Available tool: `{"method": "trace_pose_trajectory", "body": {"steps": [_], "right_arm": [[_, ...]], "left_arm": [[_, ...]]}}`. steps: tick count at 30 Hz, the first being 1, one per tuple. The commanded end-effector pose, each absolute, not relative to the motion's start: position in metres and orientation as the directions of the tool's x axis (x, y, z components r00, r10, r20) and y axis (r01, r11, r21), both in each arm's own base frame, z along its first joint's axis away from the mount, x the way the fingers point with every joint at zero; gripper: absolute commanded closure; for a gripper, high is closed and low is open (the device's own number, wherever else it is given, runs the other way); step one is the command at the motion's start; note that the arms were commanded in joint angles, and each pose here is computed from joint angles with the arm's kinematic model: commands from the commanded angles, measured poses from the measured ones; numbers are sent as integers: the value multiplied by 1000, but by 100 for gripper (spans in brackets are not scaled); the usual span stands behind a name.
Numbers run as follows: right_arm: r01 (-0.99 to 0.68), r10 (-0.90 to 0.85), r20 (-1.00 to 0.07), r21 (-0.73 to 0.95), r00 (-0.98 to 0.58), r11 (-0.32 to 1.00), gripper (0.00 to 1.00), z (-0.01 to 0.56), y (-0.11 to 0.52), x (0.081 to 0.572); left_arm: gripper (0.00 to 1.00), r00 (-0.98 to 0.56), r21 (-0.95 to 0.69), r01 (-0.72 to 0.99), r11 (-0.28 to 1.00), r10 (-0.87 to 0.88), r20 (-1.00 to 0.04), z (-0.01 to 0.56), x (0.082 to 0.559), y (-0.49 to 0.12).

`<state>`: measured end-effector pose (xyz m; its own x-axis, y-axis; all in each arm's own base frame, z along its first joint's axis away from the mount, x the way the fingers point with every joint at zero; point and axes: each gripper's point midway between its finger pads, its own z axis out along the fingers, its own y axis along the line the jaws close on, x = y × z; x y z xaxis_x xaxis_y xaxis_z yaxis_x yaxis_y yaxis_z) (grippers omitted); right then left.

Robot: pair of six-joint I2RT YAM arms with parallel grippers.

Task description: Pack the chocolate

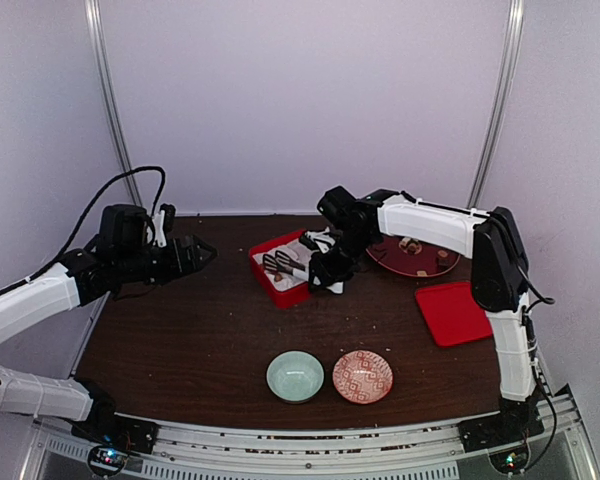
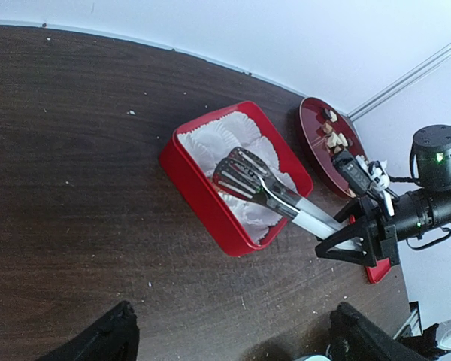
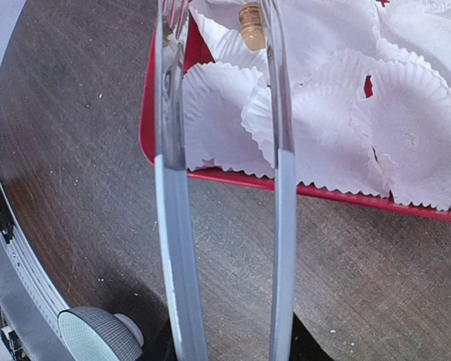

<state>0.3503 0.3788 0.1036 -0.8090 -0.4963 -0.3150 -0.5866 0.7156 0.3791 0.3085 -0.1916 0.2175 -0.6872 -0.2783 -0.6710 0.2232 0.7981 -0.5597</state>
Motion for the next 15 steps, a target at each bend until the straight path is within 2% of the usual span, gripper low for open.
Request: {"method": "trace_pose_trajectory", "body": {"steps": [1,8,15], "right_arm": [[-617,-486,-391,367,-782,696,66,135,384,357],[-599,-415,-474,355,-777,717,66,181,354,368],[-499,-305,-498,318,-811,806,66,198,280,390]], "left_arm": [[9,-654,-558,236,796,-295,-697,228,315,-190],[9,-653,-558,238,795,-294,-698,230,316,-191],[9,-654,-558,246,793,-289,-699,232,319,-193]]}}
